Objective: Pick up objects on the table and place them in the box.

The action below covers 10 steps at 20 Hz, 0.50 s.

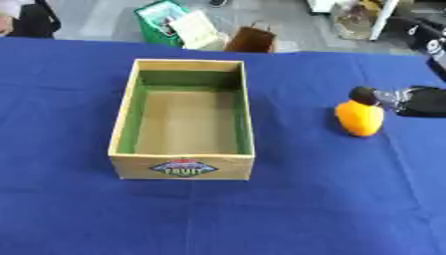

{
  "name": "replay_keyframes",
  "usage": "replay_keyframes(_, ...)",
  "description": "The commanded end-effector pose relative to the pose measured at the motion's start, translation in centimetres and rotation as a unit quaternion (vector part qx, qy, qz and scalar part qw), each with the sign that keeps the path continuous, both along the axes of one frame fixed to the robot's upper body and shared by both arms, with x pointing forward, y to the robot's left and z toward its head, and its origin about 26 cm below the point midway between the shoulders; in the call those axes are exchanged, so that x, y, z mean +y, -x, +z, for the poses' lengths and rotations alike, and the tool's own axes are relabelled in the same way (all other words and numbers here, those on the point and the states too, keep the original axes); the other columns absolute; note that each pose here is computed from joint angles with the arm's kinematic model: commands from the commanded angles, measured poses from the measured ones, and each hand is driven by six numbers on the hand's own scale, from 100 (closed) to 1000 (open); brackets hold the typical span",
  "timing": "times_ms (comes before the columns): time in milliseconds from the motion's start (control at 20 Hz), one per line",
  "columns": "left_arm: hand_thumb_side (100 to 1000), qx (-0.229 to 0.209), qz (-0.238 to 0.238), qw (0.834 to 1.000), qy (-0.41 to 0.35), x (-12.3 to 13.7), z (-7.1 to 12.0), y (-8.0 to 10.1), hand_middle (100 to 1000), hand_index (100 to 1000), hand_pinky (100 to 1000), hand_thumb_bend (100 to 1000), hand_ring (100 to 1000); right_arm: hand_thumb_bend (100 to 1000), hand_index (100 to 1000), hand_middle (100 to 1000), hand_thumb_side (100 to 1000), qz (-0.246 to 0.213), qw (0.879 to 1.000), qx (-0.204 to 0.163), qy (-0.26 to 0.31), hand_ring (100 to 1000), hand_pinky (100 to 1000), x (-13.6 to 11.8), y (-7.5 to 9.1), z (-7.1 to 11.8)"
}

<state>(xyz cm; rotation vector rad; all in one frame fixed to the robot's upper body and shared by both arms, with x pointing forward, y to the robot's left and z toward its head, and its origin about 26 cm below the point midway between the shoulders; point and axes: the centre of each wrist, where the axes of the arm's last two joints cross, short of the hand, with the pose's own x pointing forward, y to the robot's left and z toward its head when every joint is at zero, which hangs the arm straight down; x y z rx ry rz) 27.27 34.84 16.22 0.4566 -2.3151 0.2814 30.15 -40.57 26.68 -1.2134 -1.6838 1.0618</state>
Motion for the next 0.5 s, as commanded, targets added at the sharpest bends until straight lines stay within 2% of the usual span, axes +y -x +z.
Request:
replay_keyframes(50, 778, -0.013, -0.005, 1.000, -0.018, 0.0, 1.1, 0.2, 466, 551, 514, 100, 456, 864, 1000, 896, 790, -0.024, 0.999, 0.019, 0.031, 1000, 918, -1.5, -0.5, 1.7)
replay_keyframes(250, 778, -0.011, -0.007, 1.000, -0.019, 0.0, 1.0, 0.2, 466, 550, 514, 100, 456, 883, 1000, 908, 724, -0.037, 0.997, 0.051, 0.043, 1000, 922, -2.8, -1.7, 1.8)
replay_keyframes(500, 779, -0.010, -0.008, 1.000, -0.019, 0.0, 1.0, 0.2, 466, 550, 514, 100, 456, 876, 1000, 908, 700, -0.043, 0.993, 0.089, 0.058, 1000, 918, -3.8, -2.6, 1.3)
